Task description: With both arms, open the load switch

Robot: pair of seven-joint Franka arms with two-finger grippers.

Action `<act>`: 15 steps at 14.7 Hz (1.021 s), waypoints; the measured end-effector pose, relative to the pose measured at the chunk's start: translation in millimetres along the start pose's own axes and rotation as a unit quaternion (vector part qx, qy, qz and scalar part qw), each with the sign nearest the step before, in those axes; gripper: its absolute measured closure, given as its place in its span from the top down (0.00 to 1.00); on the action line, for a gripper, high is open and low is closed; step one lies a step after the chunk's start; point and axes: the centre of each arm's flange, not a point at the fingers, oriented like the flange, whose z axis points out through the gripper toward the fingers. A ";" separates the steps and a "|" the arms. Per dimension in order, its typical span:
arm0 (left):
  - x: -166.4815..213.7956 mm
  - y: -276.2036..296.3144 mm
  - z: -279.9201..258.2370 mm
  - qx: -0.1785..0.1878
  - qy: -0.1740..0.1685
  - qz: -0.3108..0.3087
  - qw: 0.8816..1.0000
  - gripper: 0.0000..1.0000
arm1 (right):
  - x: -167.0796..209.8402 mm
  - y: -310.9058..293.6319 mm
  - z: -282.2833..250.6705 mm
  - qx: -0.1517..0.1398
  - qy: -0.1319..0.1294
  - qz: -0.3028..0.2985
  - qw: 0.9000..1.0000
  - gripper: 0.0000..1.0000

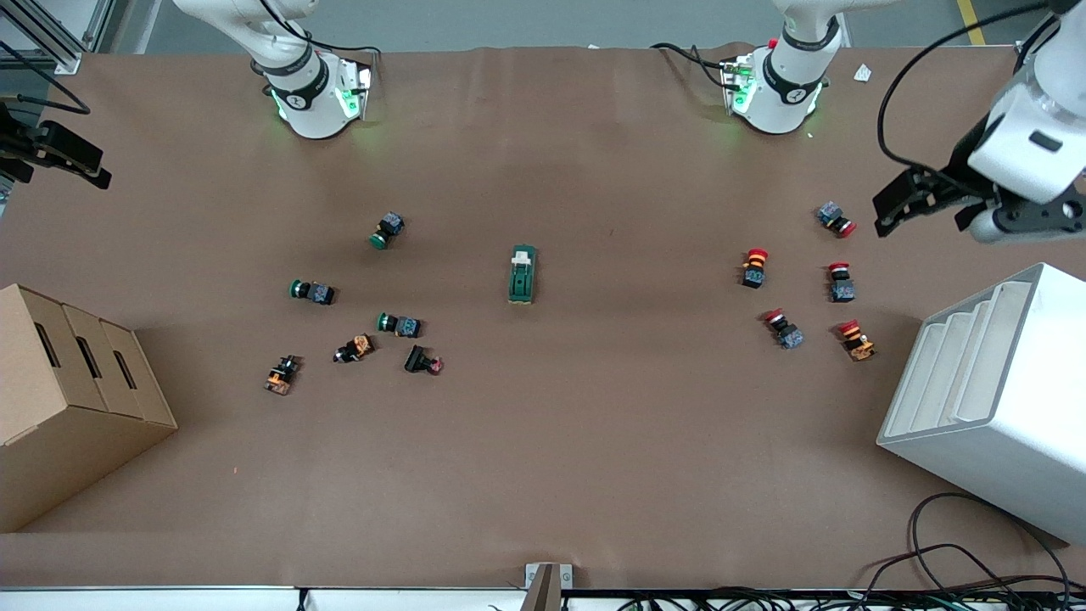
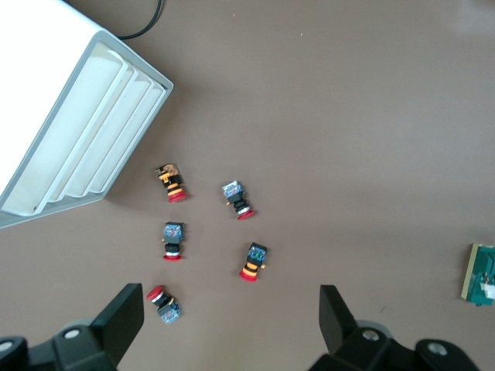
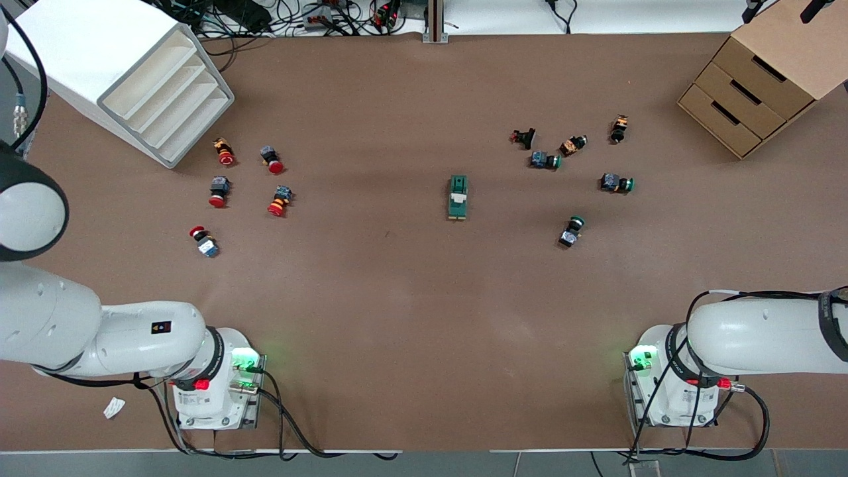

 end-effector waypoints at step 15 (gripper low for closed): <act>-47.0 -35.1 7.6 -0.004 -0.021 0.052 0.998 1.00 | 0.9 -1.6 -0.4 0.024 0.004 -0.031 0.999 1.00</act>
